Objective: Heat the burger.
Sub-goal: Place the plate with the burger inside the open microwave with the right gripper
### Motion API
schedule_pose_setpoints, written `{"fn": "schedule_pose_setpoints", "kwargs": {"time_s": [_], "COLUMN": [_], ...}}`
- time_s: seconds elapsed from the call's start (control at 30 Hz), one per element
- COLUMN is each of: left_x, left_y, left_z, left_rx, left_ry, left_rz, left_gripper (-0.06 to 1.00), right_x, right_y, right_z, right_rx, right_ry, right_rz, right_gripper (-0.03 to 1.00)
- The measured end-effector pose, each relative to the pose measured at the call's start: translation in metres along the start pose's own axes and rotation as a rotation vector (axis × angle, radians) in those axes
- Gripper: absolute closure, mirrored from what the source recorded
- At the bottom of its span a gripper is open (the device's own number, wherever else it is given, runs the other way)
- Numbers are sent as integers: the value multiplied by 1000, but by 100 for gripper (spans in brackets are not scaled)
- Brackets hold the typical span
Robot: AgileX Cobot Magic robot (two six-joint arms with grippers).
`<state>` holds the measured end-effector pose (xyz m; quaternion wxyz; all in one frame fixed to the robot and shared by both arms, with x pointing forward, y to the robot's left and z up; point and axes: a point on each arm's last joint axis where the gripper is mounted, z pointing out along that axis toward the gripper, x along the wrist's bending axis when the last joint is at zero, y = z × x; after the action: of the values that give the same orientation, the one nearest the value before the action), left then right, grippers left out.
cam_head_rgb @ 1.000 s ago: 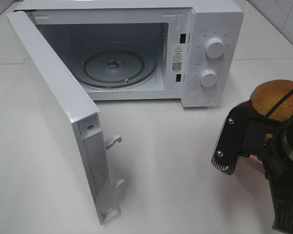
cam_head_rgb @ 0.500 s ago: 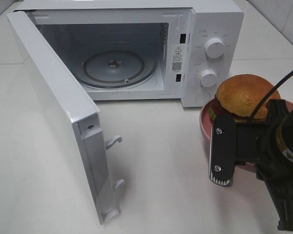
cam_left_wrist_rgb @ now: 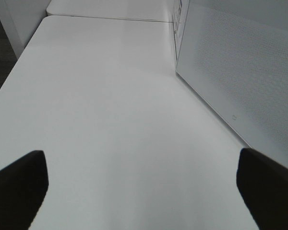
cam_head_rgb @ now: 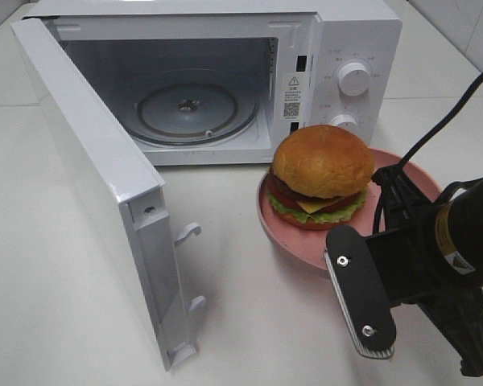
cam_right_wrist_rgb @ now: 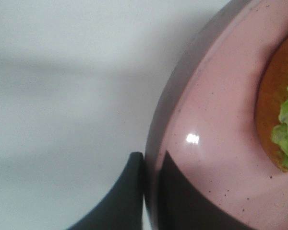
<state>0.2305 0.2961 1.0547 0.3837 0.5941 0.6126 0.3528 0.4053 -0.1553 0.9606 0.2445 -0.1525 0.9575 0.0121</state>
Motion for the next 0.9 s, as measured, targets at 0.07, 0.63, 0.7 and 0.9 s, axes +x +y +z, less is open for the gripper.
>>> {"fn": "schedule_pose_setpoints", "kwargs": {"time_s": [0.07, 0.63, 0.7, 0.9], "left_x": [0, 0, 0, 0], "left_y": [0, 0, 0, 0], "left_z": [0, 0, 0, 0], "left_rx": [0, 0, 0, 0], "left_ry": [0, 0, 0, 0], "left_rz": [0, 0, 0, 0], "left_gripper": [-4, -4, -4, -4], "right_x": [-1, -24, -27, -43], "right_y": [2, 18, 20, 24], "right_z": [0, 8, 9, 16], "right_rx": [-18, -152, -157, -167], "right_ry": [-15, -66, -69, -89], "right_rz": [-50, -242, -255, -265], "right_gripper": [92, 92, 92, 92]}}
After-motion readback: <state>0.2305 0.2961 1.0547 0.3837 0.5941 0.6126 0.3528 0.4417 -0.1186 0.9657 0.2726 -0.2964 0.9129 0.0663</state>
